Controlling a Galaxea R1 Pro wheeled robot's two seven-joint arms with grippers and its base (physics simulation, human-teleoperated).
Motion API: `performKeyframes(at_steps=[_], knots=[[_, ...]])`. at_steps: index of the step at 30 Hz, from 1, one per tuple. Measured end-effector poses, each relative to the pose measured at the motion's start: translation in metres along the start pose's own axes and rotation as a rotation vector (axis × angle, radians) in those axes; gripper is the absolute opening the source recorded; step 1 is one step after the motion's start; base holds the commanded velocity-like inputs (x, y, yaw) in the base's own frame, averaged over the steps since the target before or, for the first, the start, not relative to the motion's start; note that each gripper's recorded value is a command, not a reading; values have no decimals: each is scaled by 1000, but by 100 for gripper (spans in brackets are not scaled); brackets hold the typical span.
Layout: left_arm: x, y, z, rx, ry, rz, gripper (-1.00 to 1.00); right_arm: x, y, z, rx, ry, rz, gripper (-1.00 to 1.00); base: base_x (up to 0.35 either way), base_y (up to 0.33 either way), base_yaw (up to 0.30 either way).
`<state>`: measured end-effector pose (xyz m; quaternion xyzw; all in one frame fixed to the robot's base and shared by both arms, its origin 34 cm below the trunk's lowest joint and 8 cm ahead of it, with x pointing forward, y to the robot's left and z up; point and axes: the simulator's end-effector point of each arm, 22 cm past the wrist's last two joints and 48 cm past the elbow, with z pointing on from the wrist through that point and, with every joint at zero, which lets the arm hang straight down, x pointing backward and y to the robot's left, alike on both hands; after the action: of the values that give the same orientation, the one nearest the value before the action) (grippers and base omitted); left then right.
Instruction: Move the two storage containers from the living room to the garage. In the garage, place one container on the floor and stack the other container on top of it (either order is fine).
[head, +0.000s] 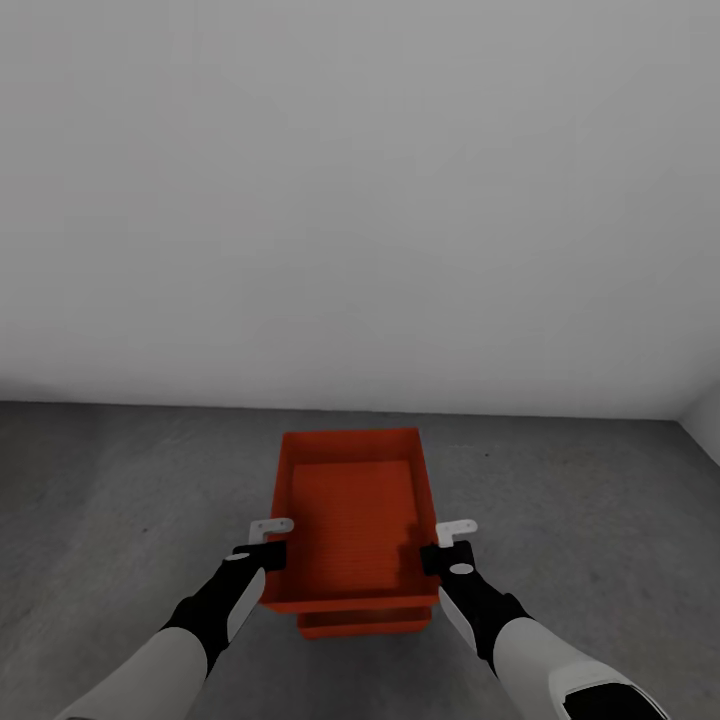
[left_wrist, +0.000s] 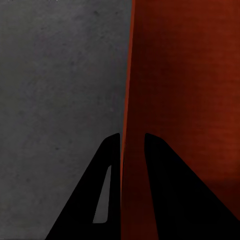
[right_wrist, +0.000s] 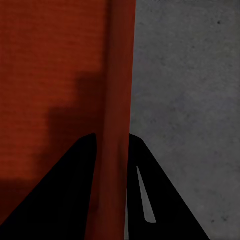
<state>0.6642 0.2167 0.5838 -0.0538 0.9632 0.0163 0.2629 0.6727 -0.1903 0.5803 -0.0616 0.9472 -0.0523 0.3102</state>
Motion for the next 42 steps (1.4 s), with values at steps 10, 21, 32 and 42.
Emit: performKeyframes(at_steps=[10, 21, 32, 42], knots=[[7, 0, 13, 0, -2, 1, -100, 8, 2, 12, 0, -1, 1, -100, 0, 0, 0], [16, 0, 28, 0, -1, 1, -100, 19, 4, 26, 0, -1, 1, -100, 0, 0, 0], [20, 0, 35, 0, 0, 2, -100, 24, 6, 33, -1, 0, 2, -100, 0, 0, 0], [20, 0, 35, 0, 0, 1, -100, 24, 6, 33, -1, 0, 1, -100, 0, 0, 0]])
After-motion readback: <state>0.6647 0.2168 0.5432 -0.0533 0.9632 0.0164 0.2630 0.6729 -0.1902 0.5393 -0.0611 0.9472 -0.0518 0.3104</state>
